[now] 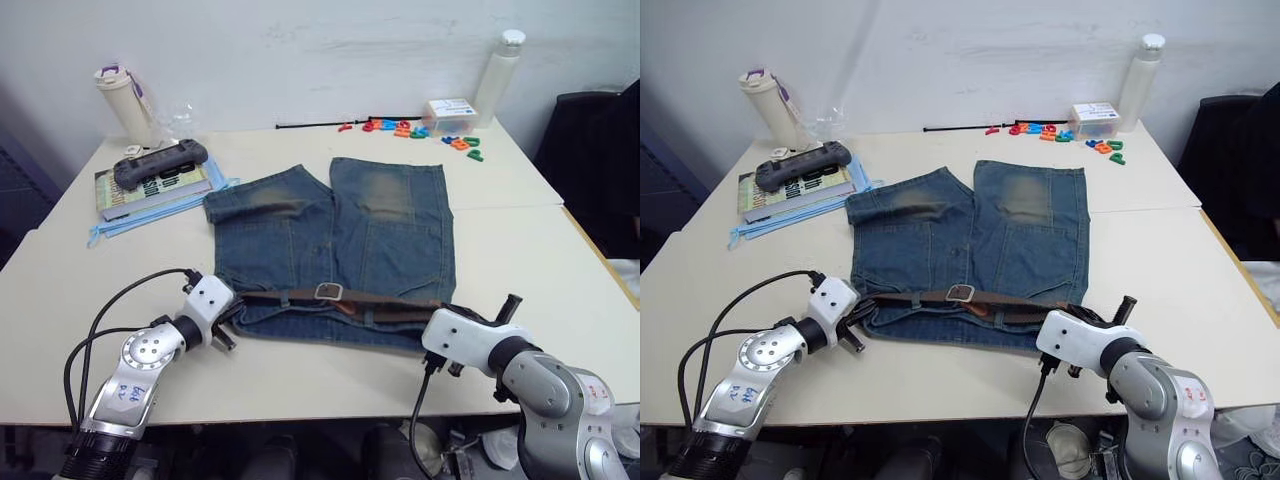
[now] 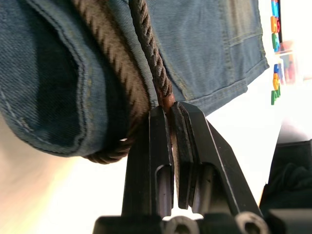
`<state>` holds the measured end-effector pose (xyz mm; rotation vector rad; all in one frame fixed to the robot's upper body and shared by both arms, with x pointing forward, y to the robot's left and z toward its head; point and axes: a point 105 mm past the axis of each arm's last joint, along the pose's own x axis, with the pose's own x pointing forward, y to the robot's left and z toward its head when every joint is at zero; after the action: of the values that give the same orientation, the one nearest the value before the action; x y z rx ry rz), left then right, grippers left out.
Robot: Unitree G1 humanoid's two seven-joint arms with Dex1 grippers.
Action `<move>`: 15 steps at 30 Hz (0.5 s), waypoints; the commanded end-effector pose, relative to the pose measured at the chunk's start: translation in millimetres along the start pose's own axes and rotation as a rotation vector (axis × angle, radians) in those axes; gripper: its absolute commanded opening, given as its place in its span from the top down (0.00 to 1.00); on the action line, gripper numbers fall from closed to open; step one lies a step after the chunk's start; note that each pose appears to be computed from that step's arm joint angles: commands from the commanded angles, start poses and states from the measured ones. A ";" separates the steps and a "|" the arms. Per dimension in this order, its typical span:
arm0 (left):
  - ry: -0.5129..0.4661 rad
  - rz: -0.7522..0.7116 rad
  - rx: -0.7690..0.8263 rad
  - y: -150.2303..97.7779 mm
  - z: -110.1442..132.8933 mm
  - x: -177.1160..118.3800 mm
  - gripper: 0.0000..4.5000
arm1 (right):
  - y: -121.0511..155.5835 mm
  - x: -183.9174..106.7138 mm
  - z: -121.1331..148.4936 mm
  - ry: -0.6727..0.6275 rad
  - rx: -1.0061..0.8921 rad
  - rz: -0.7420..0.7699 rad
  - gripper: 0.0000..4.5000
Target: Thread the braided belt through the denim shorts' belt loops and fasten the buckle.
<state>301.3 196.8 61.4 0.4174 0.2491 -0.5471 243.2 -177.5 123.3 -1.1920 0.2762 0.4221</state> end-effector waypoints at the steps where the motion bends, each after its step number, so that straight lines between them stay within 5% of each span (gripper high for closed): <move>1: 0.528 0.222 -0.251 25.9 -135.1 -56.9 0.99 | -27.5 -9.7 -24.9 0.124 -0.005 -0.137 1.00; 15: 0.531 0.225 -0.292 27.0 -148.1 -61.7 0.99 | -30.2 -8.3 -17.9 0.115 0.001 -0.148 1.00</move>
<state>302.9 220.8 50.6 0.3207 0.3024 -0.4712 247.8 -176.4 130.2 -1.1931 0.2537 0.4081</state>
